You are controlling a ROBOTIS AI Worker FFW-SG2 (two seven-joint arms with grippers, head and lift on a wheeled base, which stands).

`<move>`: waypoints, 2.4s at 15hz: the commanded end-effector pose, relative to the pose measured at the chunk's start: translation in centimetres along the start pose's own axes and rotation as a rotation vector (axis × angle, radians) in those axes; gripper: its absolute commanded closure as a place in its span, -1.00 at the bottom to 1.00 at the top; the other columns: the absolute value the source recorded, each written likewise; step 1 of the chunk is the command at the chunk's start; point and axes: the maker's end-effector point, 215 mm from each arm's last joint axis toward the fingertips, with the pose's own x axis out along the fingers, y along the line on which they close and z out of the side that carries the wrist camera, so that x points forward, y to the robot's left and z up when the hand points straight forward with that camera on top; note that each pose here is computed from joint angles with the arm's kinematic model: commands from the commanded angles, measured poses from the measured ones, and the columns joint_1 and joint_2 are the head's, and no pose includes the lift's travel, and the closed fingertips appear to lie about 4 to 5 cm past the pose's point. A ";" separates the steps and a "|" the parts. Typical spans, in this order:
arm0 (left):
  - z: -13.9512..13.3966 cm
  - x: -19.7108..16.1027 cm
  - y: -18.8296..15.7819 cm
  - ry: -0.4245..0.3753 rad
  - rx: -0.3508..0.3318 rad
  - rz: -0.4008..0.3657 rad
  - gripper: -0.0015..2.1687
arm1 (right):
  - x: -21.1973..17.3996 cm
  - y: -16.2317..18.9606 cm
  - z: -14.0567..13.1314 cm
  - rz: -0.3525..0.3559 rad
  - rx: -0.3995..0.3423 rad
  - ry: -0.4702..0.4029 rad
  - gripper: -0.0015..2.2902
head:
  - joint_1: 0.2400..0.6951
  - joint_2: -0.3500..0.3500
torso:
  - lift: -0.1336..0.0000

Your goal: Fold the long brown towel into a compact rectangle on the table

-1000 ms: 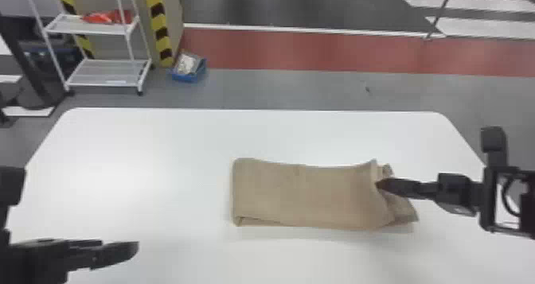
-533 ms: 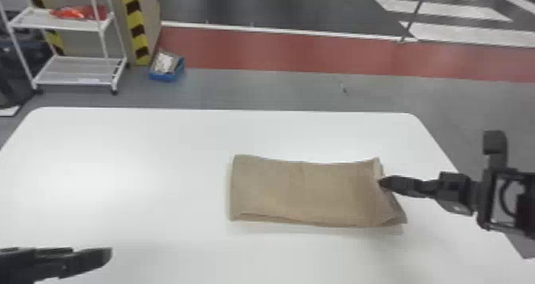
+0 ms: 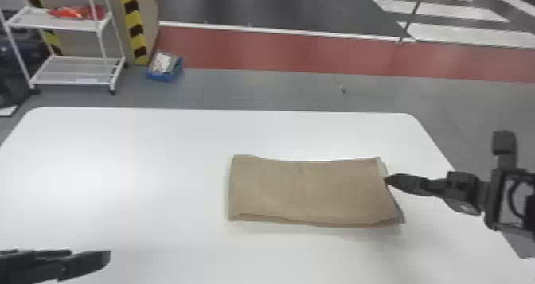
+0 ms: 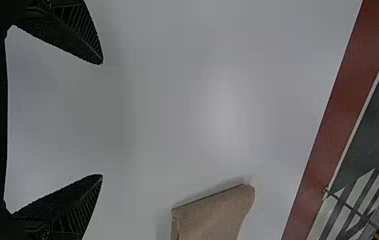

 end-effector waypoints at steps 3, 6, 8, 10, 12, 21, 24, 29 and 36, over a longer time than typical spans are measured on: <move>-0.4 0.2 0.0 0.010 -0.006 -0.001 -0.93 | -1.4 -2.1 0.2 -0.056 0.004 0.000 -0.24 | 1.00 -0.56 | -0.86; -0.5 0.2 -0.1 0.014 -0.004 0.000 -0.93 | -1.2 -3.0 -0.7 -0.068 0.025 0.016 -1.00 | 1.00 -0.63 | -0.86; -0.7 0.1 0.2 0.016 -0.007 0.006 -0.93 | -2.0 -3.7 -0.2 -0.088 0.023 0.004 -0.97 | 1.00 -0.63 | -0.86; -1.0 0.2 0.3 0.021 -0.012 0.004 -0.93 | -2.8 -4.5 0.1 -0.116 0.012 0.008 -0.96 | 1.00 -0.67 | -0.86; -1.0 0.2 0.3 0.022 -0.014 0.001 -0.93 | -2.8 -6.0 -0.4 -0.163 0.015 0.035 -0.93 | 1.00 -0.70 | -0.86; -1.1 0.0 0.7 0.022 -0.020 0.007 -0.93 | -0.7 -7.7 -1.8 -0.223 0.038 0.126 -0.83 | 1.00 -0.76 | -0.86; -1.2 -0.1 0.9 0.021 -0.025 0.007 -0.93 | -0.1 -7.1 -1.3 -0.226 0.017 0.135 -0.78 | 1.00 -0.73 | -0.86; -1.2 -0.4 1.3 0.017 -0.033 0.010 -0.93 | 0.3 -7.7 -1.5 -0.250 0.017 0.163 -0.78 | 1.00 -0.68 | -0.86; -1.1 -0.7 1.2 0.010 -0.031 0.008 -0.93 | 0.9 -7.2 -1.9 -0.233 0.020 0.169 0.07 | 1.00 -0.66 | -0.86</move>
